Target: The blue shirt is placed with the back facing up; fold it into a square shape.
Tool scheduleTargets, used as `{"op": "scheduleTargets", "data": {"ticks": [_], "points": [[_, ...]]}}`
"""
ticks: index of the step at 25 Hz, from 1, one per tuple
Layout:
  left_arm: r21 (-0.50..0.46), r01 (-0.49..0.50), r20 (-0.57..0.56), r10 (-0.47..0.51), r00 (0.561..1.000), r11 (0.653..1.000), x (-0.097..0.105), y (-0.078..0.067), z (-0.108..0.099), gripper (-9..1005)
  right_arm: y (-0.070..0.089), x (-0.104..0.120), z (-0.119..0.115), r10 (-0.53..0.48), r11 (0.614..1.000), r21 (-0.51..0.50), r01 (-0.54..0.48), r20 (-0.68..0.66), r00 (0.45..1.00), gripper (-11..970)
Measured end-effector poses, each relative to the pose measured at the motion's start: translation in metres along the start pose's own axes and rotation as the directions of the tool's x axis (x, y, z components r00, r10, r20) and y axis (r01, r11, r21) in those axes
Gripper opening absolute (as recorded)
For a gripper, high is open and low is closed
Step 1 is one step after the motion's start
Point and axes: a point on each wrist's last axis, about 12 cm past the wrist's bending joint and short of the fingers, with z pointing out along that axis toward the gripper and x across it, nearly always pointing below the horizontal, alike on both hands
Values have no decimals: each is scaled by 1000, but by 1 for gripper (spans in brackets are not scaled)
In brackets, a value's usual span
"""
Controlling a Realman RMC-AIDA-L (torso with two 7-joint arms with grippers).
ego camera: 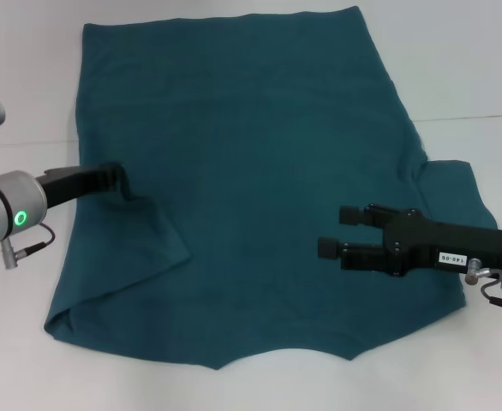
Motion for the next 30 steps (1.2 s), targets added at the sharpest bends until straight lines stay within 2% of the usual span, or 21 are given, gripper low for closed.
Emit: {"op": "scheduleTargets", "data": {"ticks": [1, 3, 8, 12, 14, 20, 25, 30], "points": [[3, -2, 4, 2, 1000, 1000, -2, -1, 1, 14, 0, 0, 0, 0, 1000, 0, 0, 0, 1000, 931], [10, -10, 7, 10, 1000, 1000, -5, -5, 3, 89, 0, 1, 0, 2, 1000, 0, -2, 0, 1000, 931], [40, -35, 2, 35, 999, 999, -10, -15, 10, 195, 0, 3, -1, 2, 1000, 5, -2, -1, 1000, 930], [43, -16, 21, 15, 1000, 999, -10, -13, 6, 280, -1, 4, -3, 1, 1000, 18, -1, 6, 1000, 930], [53, 6, 31, -7, 999, 999, -7, -8, -1, 322, -1, 4, -4, 2, 1000, 24, -2, 7, 1000, 930], [177, 29, 65, -41, 997, 984, 6, -1, -29, 589, -4, 3, -5, 1, 999, 45, -2, 20, 1000, 930], [222, 41, 69, -58, 996, 974, 17, 4, -47, 803, -7, -1, -7, -7, 998, 63, 5, 35, 999, 930], [300, -19, 51, 4, 999, 954, 24, 0, -59, 870, -9, -5, -8, -18, 998, 68, 16, 35, 999, 929]]}}
